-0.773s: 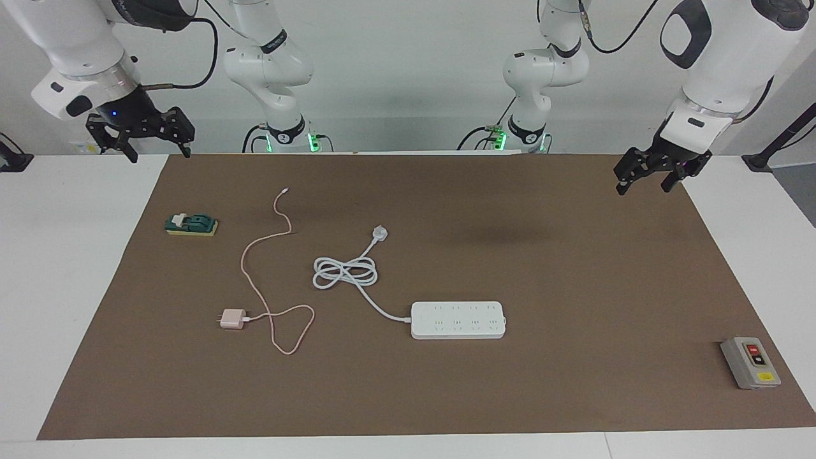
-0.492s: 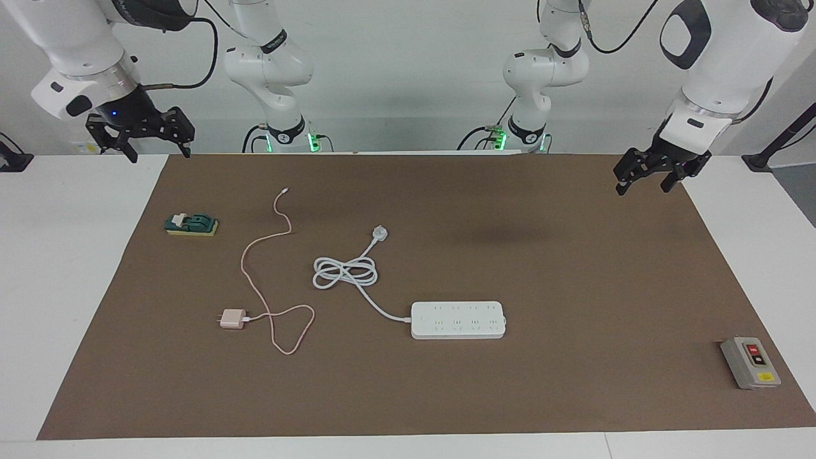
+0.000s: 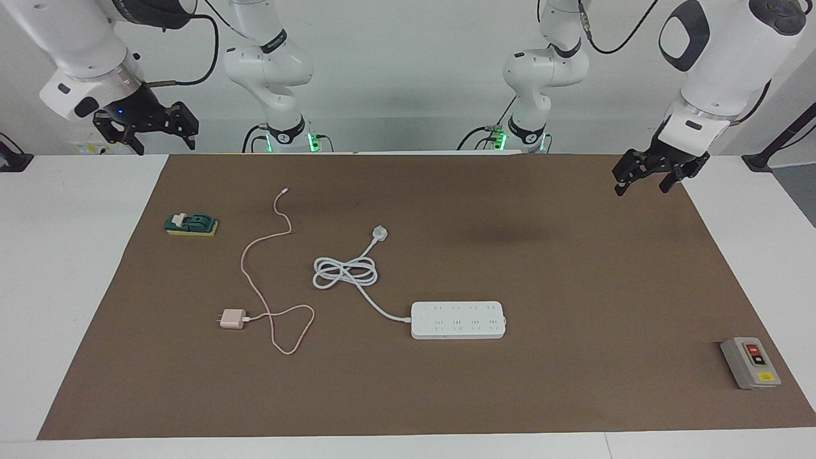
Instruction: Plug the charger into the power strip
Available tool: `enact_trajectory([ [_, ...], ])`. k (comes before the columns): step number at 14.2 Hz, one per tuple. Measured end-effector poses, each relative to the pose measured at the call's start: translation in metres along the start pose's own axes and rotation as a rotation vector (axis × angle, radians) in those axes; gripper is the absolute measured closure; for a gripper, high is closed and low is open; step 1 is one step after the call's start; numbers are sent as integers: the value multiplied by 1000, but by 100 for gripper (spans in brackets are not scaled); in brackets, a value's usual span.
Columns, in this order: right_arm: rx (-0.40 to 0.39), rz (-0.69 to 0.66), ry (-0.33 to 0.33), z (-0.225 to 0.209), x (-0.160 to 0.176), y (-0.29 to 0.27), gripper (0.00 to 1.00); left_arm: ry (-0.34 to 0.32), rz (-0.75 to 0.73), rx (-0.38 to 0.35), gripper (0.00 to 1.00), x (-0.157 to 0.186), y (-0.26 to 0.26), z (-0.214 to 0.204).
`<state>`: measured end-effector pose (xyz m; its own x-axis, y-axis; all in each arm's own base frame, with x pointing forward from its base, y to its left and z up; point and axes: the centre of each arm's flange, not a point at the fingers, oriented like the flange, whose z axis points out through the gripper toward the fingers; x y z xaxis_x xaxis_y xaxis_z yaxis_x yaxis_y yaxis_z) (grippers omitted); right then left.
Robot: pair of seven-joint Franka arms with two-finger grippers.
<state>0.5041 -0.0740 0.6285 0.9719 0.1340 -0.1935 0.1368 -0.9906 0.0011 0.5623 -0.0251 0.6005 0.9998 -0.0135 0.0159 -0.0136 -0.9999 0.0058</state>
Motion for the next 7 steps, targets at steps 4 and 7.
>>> enact_trajectory([
  [4, 4, 13, -2, 0, -3, 5, 0, -2, -8, 1, 0, 0, -5, 1],
  [7, 57, 94, 12, 3, -3, 10, 0, -14, -5, 1, 0, -1, -3, 7],
])
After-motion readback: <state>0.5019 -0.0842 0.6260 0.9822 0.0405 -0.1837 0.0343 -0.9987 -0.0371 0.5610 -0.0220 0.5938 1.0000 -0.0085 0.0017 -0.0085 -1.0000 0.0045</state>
